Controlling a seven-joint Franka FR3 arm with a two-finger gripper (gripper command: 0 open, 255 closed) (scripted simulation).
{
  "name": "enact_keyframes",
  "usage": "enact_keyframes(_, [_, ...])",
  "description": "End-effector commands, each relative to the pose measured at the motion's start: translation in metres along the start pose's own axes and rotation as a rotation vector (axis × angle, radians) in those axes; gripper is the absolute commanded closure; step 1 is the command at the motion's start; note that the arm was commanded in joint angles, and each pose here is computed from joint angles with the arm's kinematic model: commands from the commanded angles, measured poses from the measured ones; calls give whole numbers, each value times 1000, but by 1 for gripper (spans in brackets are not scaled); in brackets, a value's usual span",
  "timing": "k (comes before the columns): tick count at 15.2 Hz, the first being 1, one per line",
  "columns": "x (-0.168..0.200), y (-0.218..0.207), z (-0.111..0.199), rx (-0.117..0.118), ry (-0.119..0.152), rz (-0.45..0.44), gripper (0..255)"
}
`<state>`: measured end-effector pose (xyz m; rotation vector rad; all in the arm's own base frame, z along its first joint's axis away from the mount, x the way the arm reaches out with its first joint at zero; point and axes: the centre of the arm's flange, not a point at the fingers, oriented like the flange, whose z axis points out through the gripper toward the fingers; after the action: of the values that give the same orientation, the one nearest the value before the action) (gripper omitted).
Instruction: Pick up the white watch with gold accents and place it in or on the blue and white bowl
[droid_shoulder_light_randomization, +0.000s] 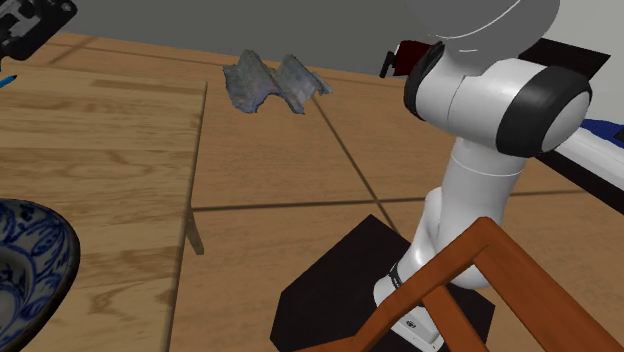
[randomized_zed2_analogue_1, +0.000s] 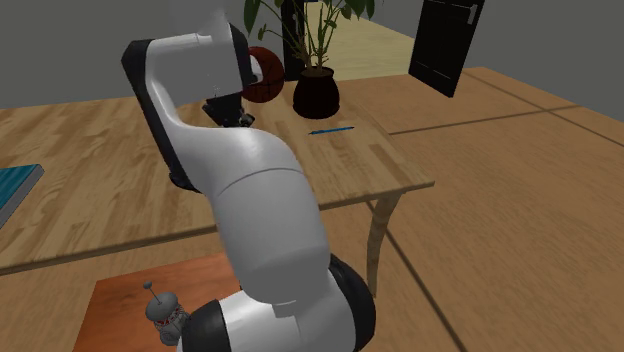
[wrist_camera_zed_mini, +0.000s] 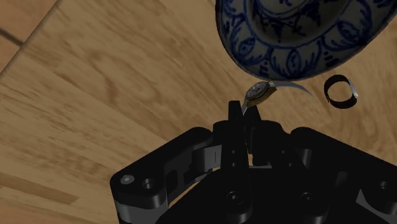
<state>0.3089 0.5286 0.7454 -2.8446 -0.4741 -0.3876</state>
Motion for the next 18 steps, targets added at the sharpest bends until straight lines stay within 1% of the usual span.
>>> enact_keyframes(1, [-11, -22, 0, 0, 0, 2, 255])
enact_keyframes(7, [-53, -88, -2, 0, 0, 2, 255])
enact_keyframes(18, [-70, -78, 53, 0, 0, 2, 255])
